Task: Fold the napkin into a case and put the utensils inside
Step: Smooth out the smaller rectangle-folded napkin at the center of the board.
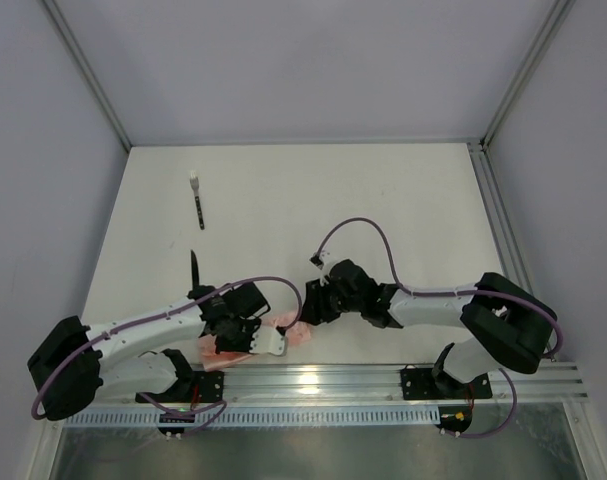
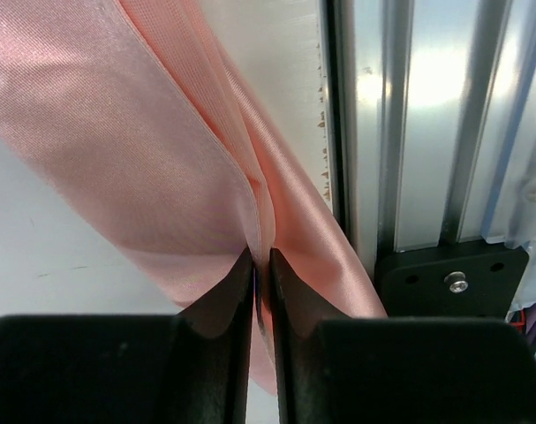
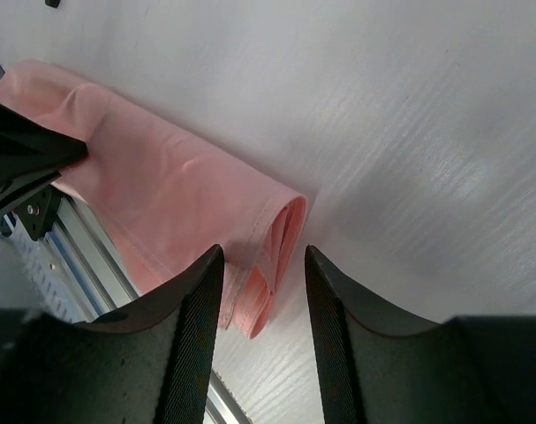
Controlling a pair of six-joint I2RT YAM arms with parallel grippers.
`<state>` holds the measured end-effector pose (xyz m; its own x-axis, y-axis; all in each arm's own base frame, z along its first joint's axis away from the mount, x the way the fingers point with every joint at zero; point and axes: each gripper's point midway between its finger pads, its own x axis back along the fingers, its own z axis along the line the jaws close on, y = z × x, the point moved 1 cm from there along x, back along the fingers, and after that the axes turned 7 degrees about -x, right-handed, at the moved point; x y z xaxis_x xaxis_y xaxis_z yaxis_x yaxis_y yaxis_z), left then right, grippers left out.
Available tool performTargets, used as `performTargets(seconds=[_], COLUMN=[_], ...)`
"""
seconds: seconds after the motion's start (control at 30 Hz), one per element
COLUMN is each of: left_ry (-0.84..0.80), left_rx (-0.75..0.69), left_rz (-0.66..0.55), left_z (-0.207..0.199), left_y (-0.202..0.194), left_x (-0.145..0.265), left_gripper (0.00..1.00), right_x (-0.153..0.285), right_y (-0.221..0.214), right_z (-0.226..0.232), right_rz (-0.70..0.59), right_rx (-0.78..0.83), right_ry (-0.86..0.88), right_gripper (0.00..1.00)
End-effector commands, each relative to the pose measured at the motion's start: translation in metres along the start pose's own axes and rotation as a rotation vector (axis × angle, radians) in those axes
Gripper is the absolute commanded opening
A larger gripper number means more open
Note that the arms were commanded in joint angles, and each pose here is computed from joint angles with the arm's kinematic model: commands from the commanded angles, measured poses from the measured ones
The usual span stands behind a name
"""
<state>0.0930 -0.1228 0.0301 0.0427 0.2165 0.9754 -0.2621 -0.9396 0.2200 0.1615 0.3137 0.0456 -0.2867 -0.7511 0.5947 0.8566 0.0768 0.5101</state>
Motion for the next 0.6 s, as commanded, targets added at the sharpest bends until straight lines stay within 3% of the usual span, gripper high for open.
performTargets(seconds=[0.0,0.33,0.57], left_ry=[-0.068,-0.147,-0.213], left_rx=[-0.039,-0.076,-0.1], left_rz=[-0.068,-0.033,0.008], left_z=[-0.009,-0.023,-0.032], left_y=[0.017,0.018,0.022], left_x=[0.011,0.009,0.0], left_gripper=[0.13,0.13,0.13], right_x=[-0.001,0.013,0.018], right_y=[0.01,0.022,0.015], right_z=[0.016,0.023,0.026], right_rz=[-0.006,-0.024,0.032], right_rx=[0.051,0.13,0.165], right_ry=[0.02,-0.03,-0.016], right_gripper=[0.45,0.46,0.45])
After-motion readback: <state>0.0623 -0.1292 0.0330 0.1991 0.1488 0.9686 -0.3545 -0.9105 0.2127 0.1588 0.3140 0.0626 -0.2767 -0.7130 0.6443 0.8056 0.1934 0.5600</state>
